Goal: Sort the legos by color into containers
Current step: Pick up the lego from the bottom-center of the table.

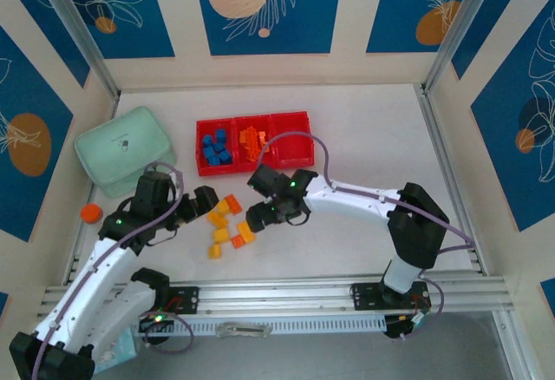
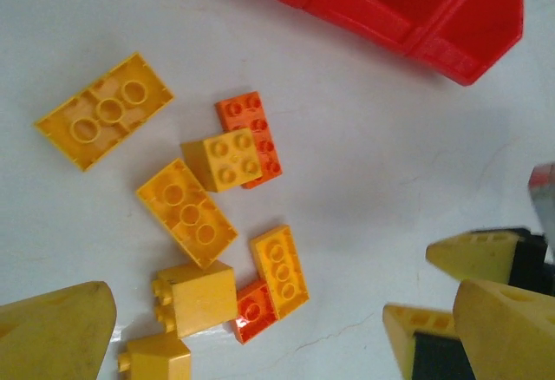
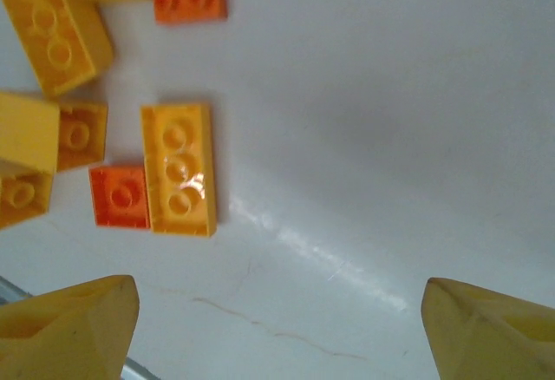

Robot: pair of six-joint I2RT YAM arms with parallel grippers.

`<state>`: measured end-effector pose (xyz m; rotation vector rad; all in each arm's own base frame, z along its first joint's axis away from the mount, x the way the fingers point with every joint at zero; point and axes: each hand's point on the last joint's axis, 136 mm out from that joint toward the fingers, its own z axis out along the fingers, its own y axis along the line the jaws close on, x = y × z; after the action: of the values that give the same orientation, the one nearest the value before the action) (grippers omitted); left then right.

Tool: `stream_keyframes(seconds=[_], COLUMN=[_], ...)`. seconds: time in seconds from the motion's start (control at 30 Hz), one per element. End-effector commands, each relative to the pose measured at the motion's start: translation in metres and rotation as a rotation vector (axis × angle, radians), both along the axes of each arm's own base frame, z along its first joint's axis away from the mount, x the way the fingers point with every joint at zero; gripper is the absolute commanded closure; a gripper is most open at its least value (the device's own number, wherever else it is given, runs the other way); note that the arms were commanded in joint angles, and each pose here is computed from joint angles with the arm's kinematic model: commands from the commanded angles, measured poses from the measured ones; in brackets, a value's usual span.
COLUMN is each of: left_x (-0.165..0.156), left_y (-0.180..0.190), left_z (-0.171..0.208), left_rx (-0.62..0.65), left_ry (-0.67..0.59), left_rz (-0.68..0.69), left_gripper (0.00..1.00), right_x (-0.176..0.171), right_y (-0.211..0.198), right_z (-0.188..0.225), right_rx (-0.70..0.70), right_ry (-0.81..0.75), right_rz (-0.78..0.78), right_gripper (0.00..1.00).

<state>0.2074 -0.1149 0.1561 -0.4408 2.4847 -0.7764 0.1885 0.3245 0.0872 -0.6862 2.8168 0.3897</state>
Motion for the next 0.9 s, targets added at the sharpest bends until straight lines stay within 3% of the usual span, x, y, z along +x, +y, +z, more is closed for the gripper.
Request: stream_keyframes(seconds=[0.0, 0.4, 0.7, 0.87], left_x=[-0.006, -0.006, -0.009, -0.010], left_y=[0.012, 0.019, 0.025, 0.026], left_z=[-0.011, -0.010, -0.007, -0.006], left_rx=[0.018, 0.047, 0.075, 0.080], left_ry=[0.033, 0.028, 0.017, 0.020], left_rz=[0.063, 0.092, 0.105, 0.105], left_gripper=[0.01, 0.01, 0.01, 0.01], right_x=[-0.018, -0.032, -0.057, -0.068], right_y=[0.012, 0.043, 0.068, 0.065], right_z=[-0.004, -0.034, -0.038, -0.042], right_rx=[0.021, -0.035, -0.012, -0.030], right_ry=[0.019, 0.032, 0.095, 0.122], right_rz=[0.028, 0.054, 0.083, 0.079], right_gripper=[0.13, 0.09, 0.24, 0.26])
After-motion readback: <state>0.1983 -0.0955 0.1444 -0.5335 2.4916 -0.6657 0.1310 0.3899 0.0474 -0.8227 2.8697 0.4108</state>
